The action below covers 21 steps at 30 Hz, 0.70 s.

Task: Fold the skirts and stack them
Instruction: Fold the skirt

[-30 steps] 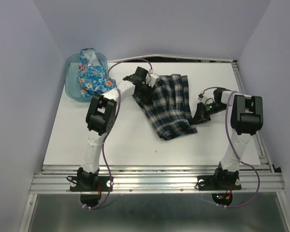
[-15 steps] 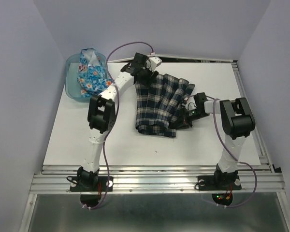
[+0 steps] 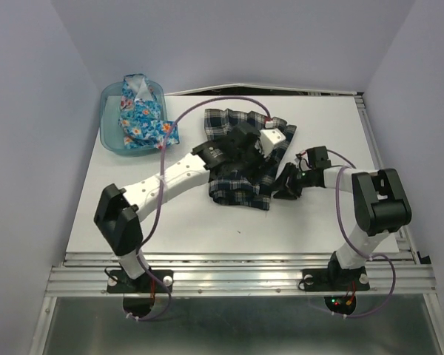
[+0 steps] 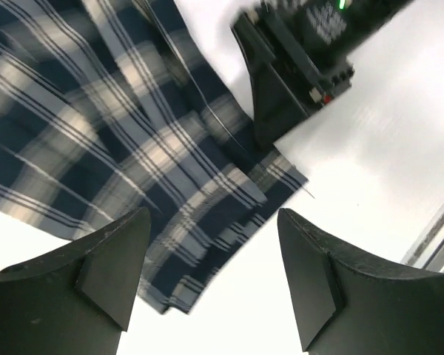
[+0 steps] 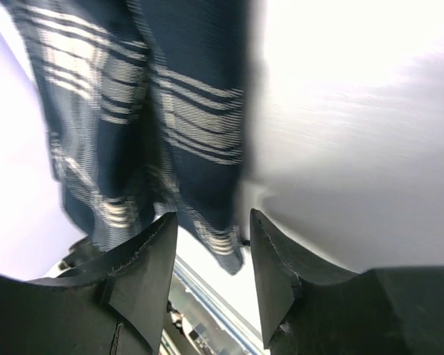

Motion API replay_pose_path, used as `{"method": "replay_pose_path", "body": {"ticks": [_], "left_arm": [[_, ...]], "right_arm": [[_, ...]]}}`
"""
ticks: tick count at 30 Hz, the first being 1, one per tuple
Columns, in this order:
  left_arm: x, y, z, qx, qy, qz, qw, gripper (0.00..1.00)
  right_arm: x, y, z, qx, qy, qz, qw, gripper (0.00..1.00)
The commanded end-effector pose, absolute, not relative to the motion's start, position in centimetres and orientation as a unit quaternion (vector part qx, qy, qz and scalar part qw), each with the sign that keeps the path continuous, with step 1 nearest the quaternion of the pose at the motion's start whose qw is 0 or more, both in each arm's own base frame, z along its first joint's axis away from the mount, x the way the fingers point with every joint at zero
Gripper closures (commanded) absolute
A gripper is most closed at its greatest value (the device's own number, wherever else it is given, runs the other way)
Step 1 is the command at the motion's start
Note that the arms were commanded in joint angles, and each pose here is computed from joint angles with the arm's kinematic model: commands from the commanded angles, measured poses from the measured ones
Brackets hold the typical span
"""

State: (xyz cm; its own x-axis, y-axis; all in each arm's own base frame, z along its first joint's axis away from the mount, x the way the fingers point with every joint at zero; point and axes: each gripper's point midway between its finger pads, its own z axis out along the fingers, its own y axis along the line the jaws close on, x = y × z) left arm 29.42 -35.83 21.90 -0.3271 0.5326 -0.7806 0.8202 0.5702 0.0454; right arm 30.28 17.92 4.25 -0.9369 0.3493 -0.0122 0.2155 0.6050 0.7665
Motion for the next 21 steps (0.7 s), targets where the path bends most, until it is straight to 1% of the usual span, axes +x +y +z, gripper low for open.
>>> {"method": "replay_pose_path", "body": {"ticks": [1, 2, 4, 6, 9, 12, 13, 15, 16, 17, 18, 19, 21], "left_arm": [[29.2, -36.0, 17.9, 0.38, 0.841, -0.13, 0.364, 0.2], [29.1, -36.3, 16.7, 0.382, 0.847, -0.119, 0.351, 0.21], [28.6, -37.1, 15.6, 0.385, 0.85, -0.1, 0.346, 0.24], [28.4, -37.5, 14.8, 0.389, 0.849, -0.089, 0.345, 0.26], [28.3, -37.8, 13.5, 0.394, 0.851, -0.07, 0.339, 0.27], [28.3, -37.8, 12.1, 0.383, 0.863, -0.061, 0.323, 0.27], [28.3, -37.7, 11.8, 0.384, 0.865, -0.057, 0.319, 0.27], [28.4, -37.5, 11.1, 0.381, 0.868, -0.048, 0.314, 0.29], [28.5, -37.3, 10.6, 0.379, 0.871, -0.043, 0.31, 0.31], [28.4, -37.4, 10.7, 0.378, 0.871, -0.043, 0.311, 0.33], [28.5, -37.3, 10.3, 0.378, 0.872, -0.04, 0.309, 0.35], [28.5, -37.3, 10.1, 0.376, 0.873, -0.037, 0.308, 0.4], [28.7, -37.2, 9.7, 0.375, 0.874, -0.03, 0.308, 0.43]], "right_arm": [[30.6, 17.3, 2.9, 0.158, 0.895, 0.401, 0.111, 0.5], [30.6, 17.2, 2.6, 0.157, 0.896, 0.398, 0.114, 0.5], [30.1, 17.3, 1.7, 0.158, 0.896, 0.401, 0.106, 0.51], [30.4, 17.4, 1.4, 0.155, 0.892, 0.408, 0.116, 0.52], [30.3, 17.6, 1.0, 0.154, 0.888, 0.417, 0.116, 0.56], [30.1, 17.6, 0.5, 0.158, 0.889, 0.417, 0.109, 0.62], [30.1, 17.7, 0.4, 0.158, 0.888, 0.418, 0.11, 0.66], [30.1, 17.8, 0.4, 0.159, 0.886, 0.422, 0.105, 0.71], [30.2, 17.9, 0.3, 0.16, 0.885, 0.424, 0.104, 0.75], [30.2, 17.9, 0.3, 0.161, 0.885, 0.424, 0.103, 0.78], [30.2, 17.9, 0.3, 0.16, 0.885, 0.426, 0.103, 0.79], [30.3, 17.9, 0.2, 0.162, 0.884, 0.426, 0.102, 0.8], [30.1, 18.0, 0.1, 0.163, 0.883, 0.428, 0.099, 0.8]]}}
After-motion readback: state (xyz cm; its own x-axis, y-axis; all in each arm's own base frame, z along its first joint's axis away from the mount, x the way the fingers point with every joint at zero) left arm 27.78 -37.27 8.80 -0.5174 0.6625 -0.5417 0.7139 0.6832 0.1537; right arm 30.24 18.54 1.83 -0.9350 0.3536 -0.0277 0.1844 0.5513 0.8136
